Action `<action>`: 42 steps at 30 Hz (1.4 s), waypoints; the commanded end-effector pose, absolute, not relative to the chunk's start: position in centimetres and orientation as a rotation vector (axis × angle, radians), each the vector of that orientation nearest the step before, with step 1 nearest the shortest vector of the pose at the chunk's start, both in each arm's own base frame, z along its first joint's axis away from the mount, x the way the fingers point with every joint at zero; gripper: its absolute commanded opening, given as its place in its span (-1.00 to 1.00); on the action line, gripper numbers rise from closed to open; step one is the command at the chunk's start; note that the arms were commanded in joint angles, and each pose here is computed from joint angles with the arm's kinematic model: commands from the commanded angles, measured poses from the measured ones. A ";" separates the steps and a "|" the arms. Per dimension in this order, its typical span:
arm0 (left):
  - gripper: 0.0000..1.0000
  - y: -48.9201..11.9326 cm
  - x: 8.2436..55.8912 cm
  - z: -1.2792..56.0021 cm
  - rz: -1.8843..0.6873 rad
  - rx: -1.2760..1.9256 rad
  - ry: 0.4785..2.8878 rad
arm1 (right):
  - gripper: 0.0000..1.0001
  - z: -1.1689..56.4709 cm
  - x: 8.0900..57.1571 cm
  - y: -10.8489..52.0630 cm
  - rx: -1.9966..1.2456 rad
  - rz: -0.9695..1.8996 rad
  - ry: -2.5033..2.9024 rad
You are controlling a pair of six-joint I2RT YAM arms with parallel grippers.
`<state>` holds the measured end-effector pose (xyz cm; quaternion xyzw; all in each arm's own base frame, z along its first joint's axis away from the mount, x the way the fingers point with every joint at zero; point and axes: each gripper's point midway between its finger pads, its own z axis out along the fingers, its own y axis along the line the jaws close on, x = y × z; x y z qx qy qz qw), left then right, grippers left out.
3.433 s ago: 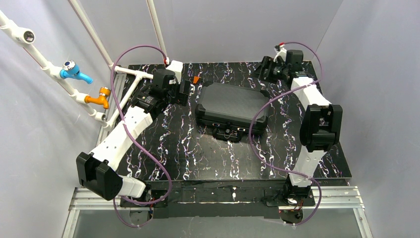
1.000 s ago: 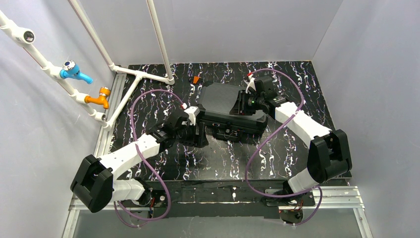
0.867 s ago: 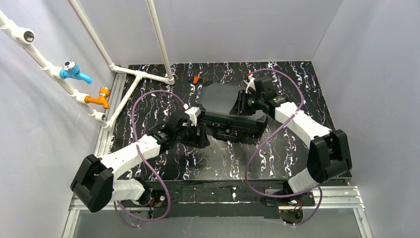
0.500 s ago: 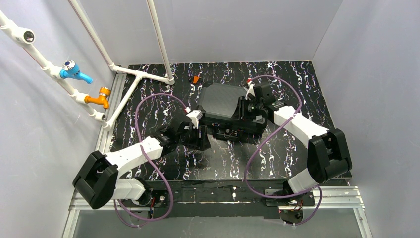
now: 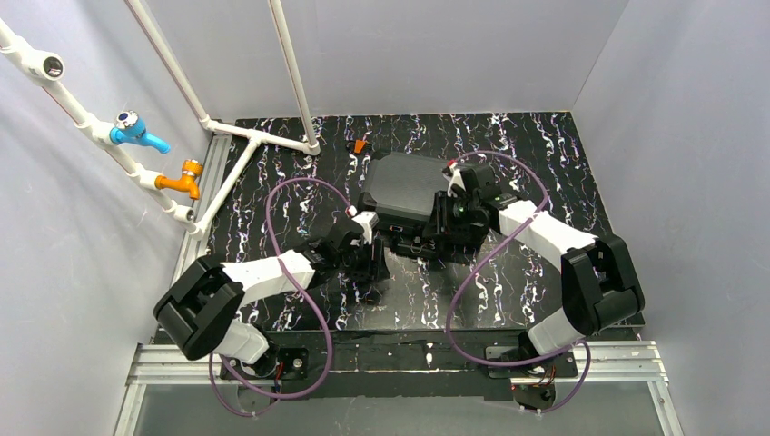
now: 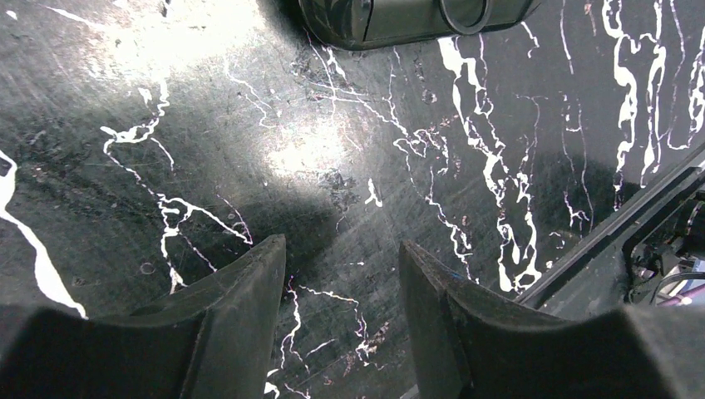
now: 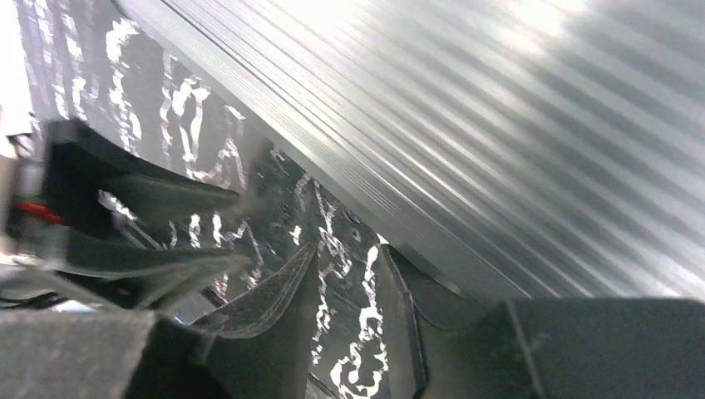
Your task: Pack up texas hold em set
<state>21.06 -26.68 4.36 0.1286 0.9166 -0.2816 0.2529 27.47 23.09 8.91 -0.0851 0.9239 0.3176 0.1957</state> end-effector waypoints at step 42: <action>-0.73 -31.4 24.8 2.5 -0.784 0.135 2.563 | -0.36 5.2 29.8 22.9 -0.244 0.730 2.595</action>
